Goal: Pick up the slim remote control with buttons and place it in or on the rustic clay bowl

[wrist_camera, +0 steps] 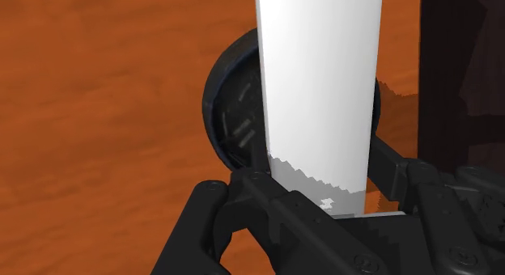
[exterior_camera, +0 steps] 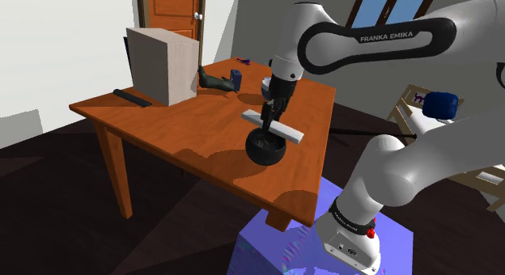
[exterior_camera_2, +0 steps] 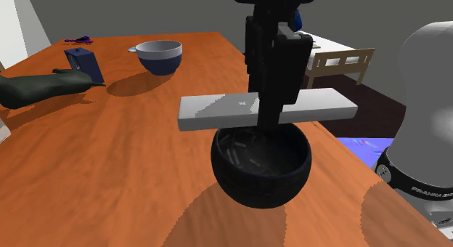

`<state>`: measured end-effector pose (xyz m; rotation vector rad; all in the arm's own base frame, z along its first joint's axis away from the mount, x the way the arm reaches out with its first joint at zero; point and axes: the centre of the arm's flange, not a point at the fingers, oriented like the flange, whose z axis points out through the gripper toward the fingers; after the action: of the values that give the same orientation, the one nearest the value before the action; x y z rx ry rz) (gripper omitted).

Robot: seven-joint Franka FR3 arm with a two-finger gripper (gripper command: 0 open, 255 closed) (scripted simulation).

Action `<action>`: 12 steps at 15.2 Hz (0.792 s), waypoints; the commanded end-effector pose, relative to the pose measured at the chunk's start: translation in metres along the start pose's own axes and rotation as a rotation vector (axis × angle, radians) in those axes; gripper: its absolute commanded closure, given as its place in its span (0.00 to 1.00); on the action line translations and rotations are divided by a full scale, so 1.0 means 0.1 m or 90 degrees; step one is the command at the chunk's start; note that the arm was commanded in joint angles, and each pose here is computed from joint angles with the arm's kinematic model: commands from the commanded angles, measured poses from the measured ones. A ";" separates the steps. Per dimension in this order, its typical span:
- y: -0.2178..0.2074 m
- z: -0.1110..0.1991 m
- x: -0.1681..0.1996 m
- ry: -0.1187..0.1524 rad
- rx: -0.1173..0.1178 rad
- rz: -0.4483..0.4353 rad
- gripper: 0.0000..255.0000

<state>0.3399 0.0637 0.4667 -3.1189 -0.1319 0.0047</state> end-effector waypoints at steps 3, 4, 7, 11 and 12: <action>-0.01 0.21 0.00 0.001 0.000 0.000 1.00; -0.01 0.26 0.00 0.001 0.000 0.000 1.00; 0.00 0.39 0.00 0.001 0.000 0.000 1.00; 0.00 0.39 0.00 0.001 0.000 0.000 1.00; 0.00 0.39 0.00 0.001 0.000 0.000 1.00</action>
<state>0.3402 0.0649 0.4297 -3.1185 -0.1323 -0.0035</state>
